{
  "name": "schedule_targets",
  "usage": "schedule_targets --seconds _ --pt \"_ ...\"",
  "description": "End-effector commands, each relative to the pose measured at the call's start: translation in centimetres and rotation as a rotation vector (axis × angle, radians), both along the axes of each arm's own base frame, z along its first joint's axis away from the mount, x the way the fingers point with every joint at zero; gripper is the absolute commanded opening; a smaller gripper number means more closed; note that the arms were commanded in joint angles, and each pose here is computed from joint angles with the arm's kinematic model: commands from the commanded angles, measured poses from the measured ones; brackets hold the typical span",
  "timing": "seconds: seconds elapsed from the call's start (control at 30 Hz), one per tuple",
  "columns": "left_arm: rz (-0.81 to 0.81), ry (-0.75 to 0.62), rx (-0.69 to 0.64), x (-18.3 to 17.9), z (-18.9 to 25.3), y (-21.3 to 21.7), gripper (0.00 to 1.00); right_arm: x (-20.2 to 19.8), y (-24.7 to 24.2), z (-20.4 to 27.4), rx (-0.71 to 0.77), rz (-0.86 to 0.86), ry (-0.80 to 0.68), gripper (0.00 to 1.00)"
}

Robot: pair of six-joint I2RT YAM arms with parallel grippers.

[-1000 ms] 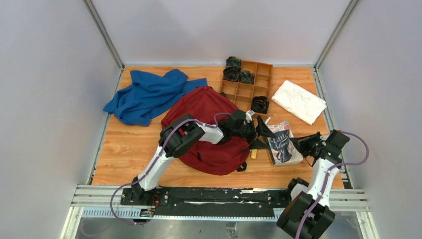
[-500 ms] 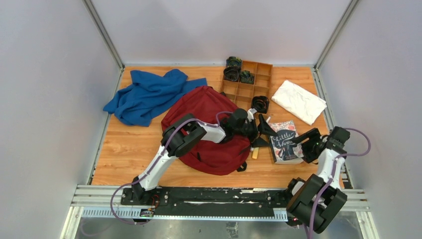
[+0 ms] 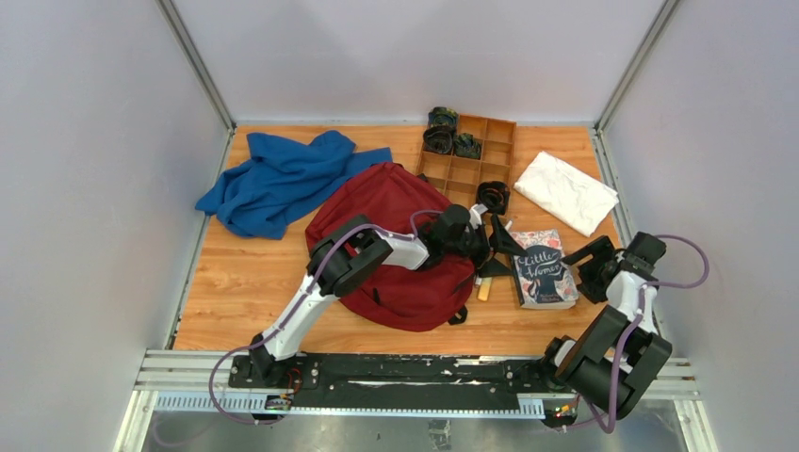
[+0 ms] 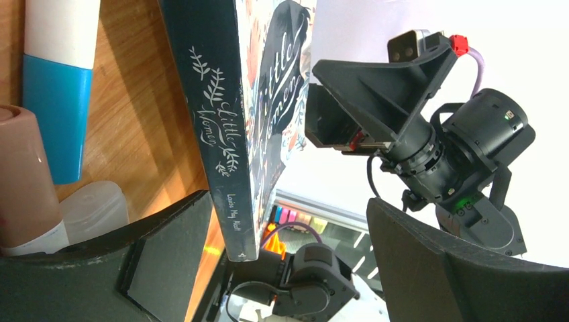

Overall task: Pack the student bag
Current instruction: Pick up the book from the center of the board.

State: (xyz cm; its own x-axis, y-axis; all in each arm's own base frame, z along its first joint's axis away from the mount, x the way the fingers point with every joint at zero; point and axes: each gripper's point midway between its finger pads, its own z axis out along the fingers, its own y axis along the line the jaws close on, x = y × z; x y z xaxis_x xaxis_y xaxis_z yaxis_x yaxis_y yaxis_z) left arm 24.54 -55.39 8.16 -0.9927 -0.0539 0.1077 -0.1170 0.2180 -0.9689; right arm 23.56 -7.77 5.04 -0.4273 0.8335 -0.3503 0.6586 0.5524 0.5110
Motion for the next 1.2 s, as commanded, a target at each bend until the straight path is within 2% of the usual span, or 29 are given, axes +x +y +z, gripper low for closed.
schedule_targets --seconds 0.0,0.13,0.2,0.4,0.6,0.9,1.17 --pt "-0.005 -0.002 0.014 -0.1 -1.3 -0.4 0.90 0.7 -2.2 0.2 -0.078 -0.062 -0.030 0.80" --pt "-0.001 0.005 0.022 -0.2 -1.5 -0.3 0.90 0.2 -4.1 0.9 -0.179 -0.104 -0.004 0.81" --pt "-0.002 0.000 0.033 -0.3 -1.5 -0.1 0.90 0.4 -3.9 0.8 -0.173 -0.099 -0.024 0.82" --pt "0.004 0.001 0.041 -0.2 -1.7 0.0 0.90 0.6 -1.2 -2.7 0.000 -0.038 0.002 0.86" --pt "0.010 -0.003 0.060 -0.2 -2.2 0.1 0.91 1.0 1.6 -3.8 0.153 0.023 -0.037 0.87" --pt "0.009 -0.008 0.067 -0.4 -2.5 -0.4 0.91 1.0 4.8 -3.4 0.334 0.061 -0.091 0.84" --pt "-0.010 -0.037 0.096 -0.9 -2.6 -1.1 0.91 0.6 6.4 -3.9 0.426 0.086 -0.109 0.78"
